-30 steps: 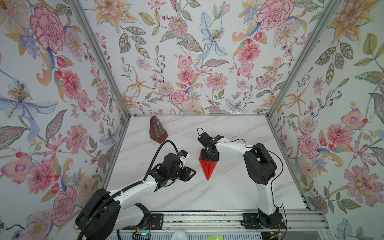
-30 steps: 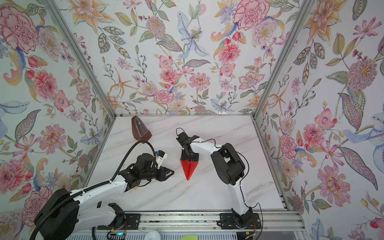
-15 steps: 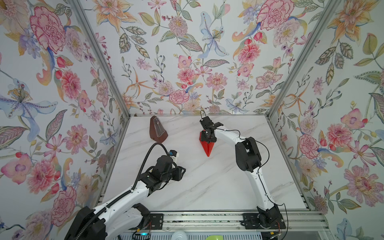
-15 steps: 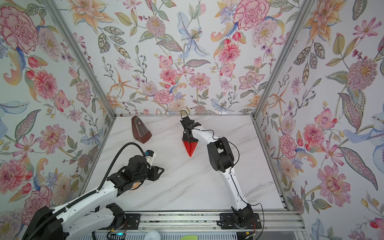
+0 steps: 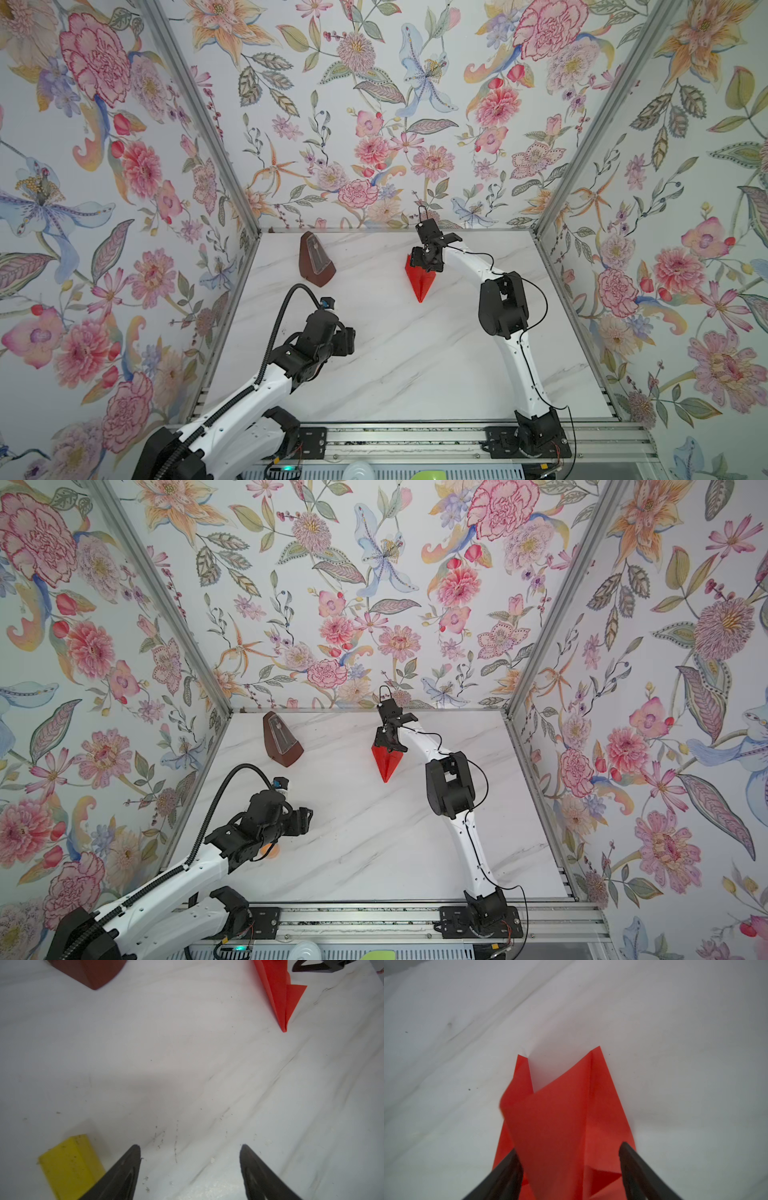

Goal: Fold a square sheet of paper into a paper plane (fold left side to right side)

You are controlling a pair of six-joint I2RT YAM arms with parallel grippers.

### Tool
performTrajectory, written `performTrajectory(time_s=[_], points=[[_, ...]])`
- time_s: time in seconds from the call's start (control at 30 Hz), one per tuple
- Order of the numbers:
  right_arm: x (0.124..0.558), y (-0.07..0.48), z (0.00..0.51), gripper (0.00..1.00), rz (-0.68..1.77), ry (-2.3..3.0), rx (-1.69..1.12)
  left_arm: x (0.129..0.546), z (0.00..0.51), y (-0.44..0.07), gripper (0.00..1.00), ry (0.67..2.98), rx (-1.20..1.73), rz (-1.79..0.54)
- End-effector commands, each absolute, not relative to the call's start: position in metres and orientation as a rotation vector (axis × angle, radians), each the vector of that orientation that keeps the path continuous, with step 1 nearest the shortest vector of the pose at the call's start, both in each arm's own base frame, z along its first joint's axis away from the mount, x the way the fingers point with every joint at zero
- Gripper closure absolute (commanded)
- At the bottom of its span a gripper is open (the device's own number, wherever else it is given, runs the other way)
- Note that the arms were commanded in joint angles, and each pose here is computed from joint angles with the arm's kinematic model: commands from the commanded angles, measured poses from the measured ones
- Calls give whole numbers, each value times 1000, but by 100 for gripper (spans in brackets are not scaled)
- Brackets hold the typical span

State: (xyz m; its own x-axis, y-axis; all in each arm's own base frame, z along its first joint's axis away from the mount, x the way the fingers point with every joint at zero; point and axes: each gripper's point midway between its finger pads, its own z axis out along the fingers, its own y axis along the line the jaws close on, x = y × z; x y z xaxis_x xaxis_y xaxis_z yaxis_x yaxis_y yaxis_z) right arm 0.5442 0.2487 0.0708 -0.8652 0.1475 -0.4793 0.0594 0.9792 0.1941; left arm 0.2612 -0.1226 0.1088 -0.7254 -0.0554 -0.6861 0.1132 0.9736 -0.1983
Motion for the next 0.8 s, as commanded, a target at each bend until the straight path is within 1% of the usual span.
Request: performTrajectory(time_s=[0.0, 0.03, 0.07, 0.13, 0.27, 0.37, 0.43, 0.6, 0.73, 0.77], points=[[536, 243, 157, 12, 290, 2494, 118, 281, 126, -92, 9, 2303, -40, -118], [533, 238, 165, 5, 277, 2482, 118, 285, 127, -86, 4, 2295, -52, -81], [531, 229, 173, 1, 253, 2468, 120, 290, 130, -79, 1, 2284, -65, -38], [526, 214, 183, 1, 215, 2453, 124, 300, 134, -66, 1, 2265, -78, 37], [512, 169, 196, 1, 108, 2416, 146, 319, 146, -33, 1, 2166, -98, 273], [498, 130, 194, 1, 48, 2368, 187, 328, 153, -10, 1, 2075, -114, 419], [487, 98, 190, 1, -36, 2314, 243, 332, 153, 3, 1, 2028, -120, 472], [452, 24, 156, 1, -221, 2210, 306, 343, 147, 29, 1, 1904, -153, 517], [430, -8, 116, 1, -294, 2174, 235, 360, 144, 30, 1, 1794, -118, 461], [428, -15, 116, 1, -327, 2169, 255, 364, 143, 30, 1, 1770, -118, 440]])
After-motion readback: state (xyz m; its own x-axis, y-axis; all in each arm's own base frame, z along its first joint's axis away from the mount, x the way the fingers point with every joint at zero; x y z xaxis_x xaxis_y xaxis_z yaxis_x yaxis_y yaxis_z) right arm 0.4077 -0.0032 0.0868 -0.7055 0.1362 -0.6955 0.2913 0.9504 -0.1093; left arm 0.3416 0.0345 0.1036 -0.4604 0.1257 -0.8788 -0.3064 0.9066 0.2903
